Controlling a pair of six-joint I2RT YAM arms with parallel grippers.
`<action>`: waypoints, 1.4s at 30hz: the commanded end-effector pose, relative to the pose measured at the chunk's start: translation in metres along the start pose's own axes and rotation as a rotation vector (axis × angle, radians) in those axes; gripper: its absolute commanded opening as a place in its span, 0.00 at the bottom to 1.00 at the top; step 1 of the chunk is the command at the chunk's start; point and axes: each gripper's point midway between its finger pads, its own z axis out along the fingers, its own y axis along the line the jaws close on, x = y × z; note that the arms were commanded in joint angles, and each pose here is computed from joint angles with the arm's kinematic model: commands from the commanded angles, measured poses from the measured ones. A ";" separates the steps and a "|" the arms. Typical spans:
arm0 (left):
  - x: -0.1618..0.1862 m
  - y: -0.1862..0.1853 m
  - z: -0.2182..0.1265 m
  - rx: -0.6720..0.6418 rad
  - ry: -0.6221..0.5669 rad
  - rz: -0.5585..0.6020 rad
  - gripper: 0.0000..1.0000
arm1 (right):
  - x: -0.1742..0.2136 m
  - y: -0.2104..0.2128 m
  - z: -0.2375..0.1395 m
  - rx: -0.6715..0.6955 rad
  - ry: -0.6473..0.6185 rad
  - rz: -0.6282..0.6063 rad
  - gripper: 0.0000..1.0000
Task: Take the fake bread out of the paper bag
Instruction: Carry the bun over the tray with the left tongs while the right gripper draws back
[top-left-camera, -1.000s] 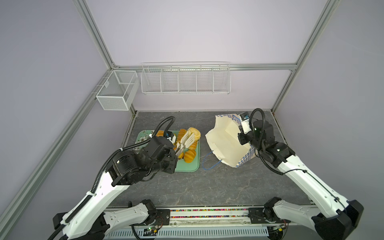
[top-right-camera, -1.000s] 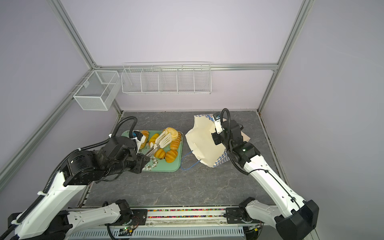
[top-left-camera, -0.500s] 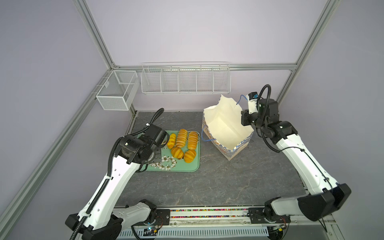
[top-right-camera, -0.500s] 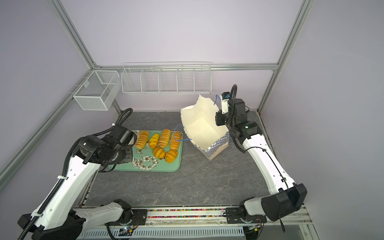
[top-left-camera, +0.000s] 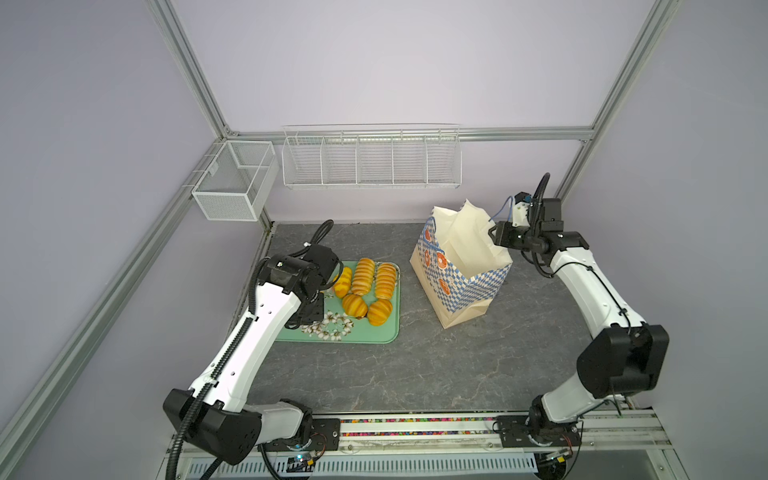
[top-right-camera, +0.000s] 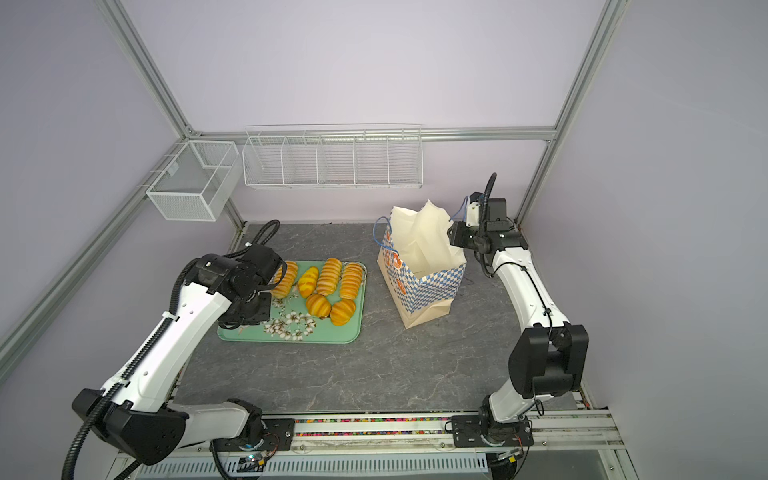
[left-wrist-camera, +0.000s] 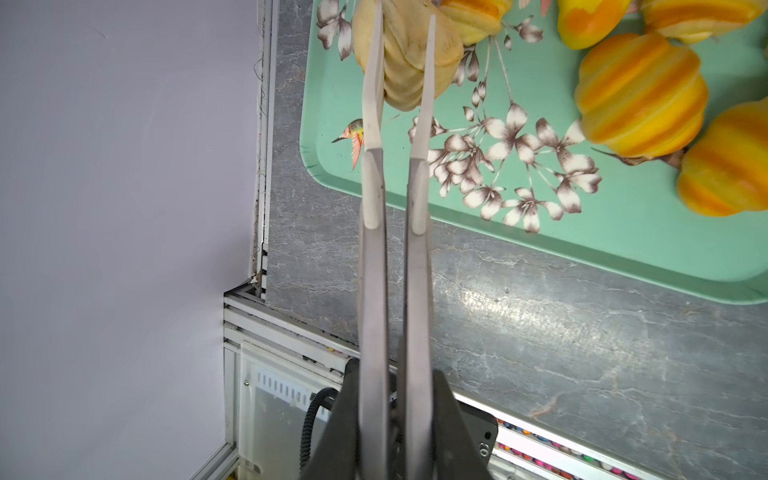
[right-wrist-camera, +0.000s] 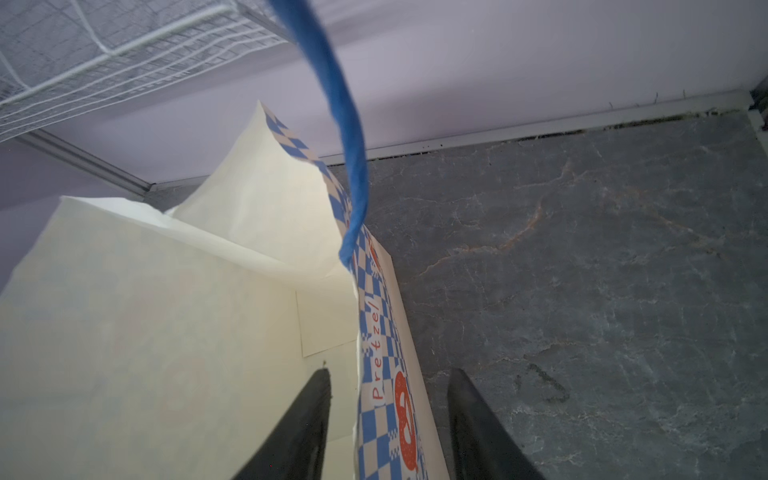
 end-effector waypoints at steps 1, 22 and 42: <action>0.025 0.012 0.005 -0.077 0.163 0.099 0.00 | -0.021 0.021 -0.029 -0.063 -0.057 -0.038 0.55; 0.074 -0.008 0.004 0.126 0.267 0.077 0.00 | -0.021 0.044 -0.081 -0.121 -0.113 -0.100 0.59; 0.025 -0.020 -0.003 0.097 0.225 0.153 0.28 | -0.007 0.037 -0.097 -0.073 -0.116 -0.109 0.60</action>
